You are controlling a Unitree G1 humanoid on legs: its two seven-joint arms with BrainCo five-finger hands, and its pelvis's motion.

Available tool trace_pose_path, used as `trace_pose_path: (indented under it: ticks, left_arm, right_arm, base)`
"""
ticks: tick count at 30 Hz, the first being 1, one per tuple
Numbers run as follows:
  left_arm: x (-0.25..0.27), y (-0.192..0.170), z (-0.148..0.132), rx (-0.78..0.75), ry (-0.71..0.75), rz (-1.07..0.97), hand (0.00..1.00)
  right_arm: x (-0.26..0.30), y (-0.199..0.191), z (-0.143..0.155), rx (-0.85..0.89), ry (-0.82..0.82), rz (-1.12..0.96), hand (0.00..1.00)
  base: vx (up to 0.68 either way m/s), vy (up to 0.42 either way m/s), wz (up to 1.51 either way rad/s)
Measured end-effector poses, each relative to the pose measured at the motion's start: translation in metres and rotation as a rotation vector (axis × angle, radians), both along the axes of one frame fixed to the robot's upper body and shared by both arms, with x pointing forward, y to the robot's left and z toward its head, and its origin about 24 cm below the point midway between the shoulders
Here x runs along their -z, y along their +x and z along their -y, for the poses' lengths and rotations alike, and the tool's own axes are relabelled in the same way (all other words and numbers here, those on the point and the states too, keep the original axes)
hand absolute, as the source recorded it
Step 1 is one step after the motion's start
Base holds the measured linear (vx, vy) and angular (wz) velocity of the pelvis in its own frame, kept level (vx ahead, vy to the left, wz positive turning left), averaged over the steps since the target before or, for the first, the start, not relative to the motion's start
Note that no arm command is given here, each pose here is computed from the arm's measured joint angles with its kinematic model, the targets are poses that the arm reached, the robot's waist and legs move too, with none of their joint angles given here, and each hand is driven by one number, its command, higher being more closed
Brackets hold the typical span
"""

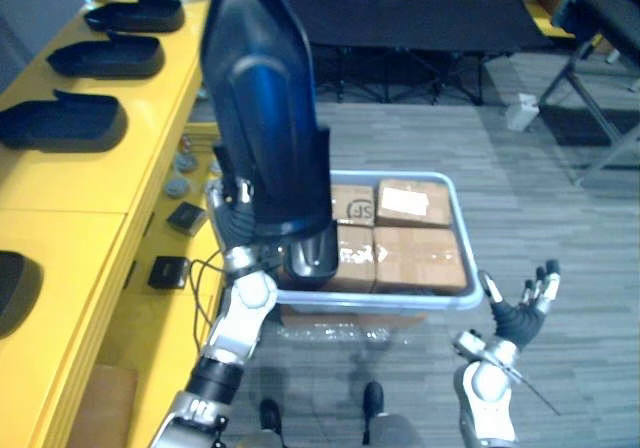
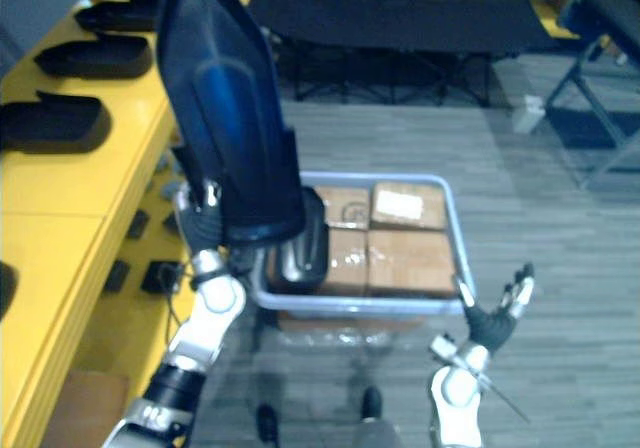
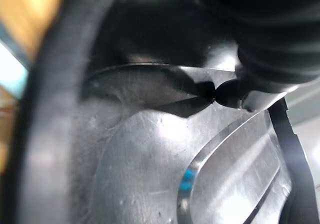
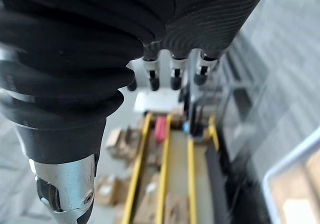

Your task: Walk over and take plastic housings, then place them on the shelf

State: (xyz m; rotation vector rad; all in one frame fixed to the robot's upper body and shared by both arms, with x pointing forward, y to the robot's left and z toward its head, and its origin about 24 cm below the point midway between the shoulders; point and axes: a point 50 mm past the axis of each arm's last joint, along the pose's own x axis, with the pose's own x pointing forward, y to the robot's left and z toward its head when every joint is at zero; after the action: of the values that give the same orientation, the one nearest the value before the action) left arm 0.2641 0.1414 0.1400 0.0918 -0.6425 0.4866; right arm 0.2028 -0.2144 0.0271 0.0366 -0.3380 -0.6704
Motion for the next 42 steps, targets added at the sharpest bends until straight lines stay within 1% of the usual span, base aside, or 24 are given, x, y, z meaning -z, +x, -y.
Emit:
trace_pose_path:
  ticks: [2,4,5,7,8,12,16,20,23,26,29,33,39,42]
  left_arm:
    - [-0.006,-0.01,-0.008,0.012,-0.025,0.038,1.0]
    - [-0.012,-0.025,-0.026,-0.007,-0.048,0.083,1.0]
    - [-0.013,-0.028,-0.031,-0.02,-0.047,0.091,1.0]
    - [-0.016,-0.039,-0.049,-0.082,-0.024,0.104,1.0]
    - [-0.016,-0.041,-0.053,-0.094,-0.014,0.103,1.0]
    - [-0.015,-0.06,-0.085,-0.228,0.044,0.087,1.0]
    - [-0.009,-0.079,-0.113,-0.365,0.058,0.043,1.0]
    - [0.003,-0.102,-0.137,-0.482,0.059,-0.032,1.0]
    - [0.012,-0.124,-0.152,-0.587,0.061,-0.079,1.0]
    - [0.022,-0.147,-0.16,-0.672,0.057,-0.127,1.0]
    - [0.029,-0.164,-0.165,-0.733,0.039,-0.162,1.0]
    - [0.041,-0.189,-0.169,-0.826,-0.062,-0.183,1.0]
    - [0.042,-0.194,-0.168,-0.848,-0.073,-0.174,1.0]
    - [0.043,-0.194,-0.167,-0.849,-0.081,-0.173,1.0]
  right_arm:
    - [-0.001,0.004,-0.001,-0.051,0.023,-0.005,0.0]
    - [-0.004,0.011,-0.007,-0.15,0.034,-0.002,0.0]
    - [-0.005,0.013,-0.009,-0.178,0.033,0.003,0.0]
    - [-0.013,0.024,-0.022,-0.278,0.032,0.035,0.0]
    - [-0.015,0.026,-0.024,-0.295,0.035,0.047,0.0]
    - [-0.041,0.042,-0.035,-0.396,0.037,0.163,0.0]
    - [-0.053,0.053,-0.047,-0.515,0.023,0.203,0.0]
    - [-0.059,0.067,-0.075,-0.687,0.025,0.18,0.0]
    - [-0.055,0.077,-0.093,-0.773,0.012,0.123,0.0]
    - [-0.044,0.083,-0.101,-0.816,0.011,0.047,0.0]
    - [-0.039,0.085,-0.107,-0.833,0.02,0.018,0.0]
    - [-0.038,0.083,-0.116,-0.86,0.022,0.014,0.0]
    - [-0.036,0.084,-0.114,-0.855,0.021,-0.007,0.0]
    - [-0.034,0.084,-0.107,-0.849,0.011,-0.016,0.0]
  base:
    - [0.01,-0.007,0.24]
    - [0.01,-0.011,0.1]
    - [0.0,-0.009,0.16]
    - [-0.01,-0.018,0.31]
    - [-0.02,-0.027,0.26]
    - [0.01,-0.027,0.28]
    - [0.04,-0.032,0.46]
    - [0.05,-0.024,0.58]
    - [0.05,-0.013,0.65]
    - [0.05,0.002,0.61]
    - [0.04,0.01,0.38]
    - [0.02,0.001,0.23]
    - [0.0,-0.016,0.11]
    - [0.0,0.002,0.06]
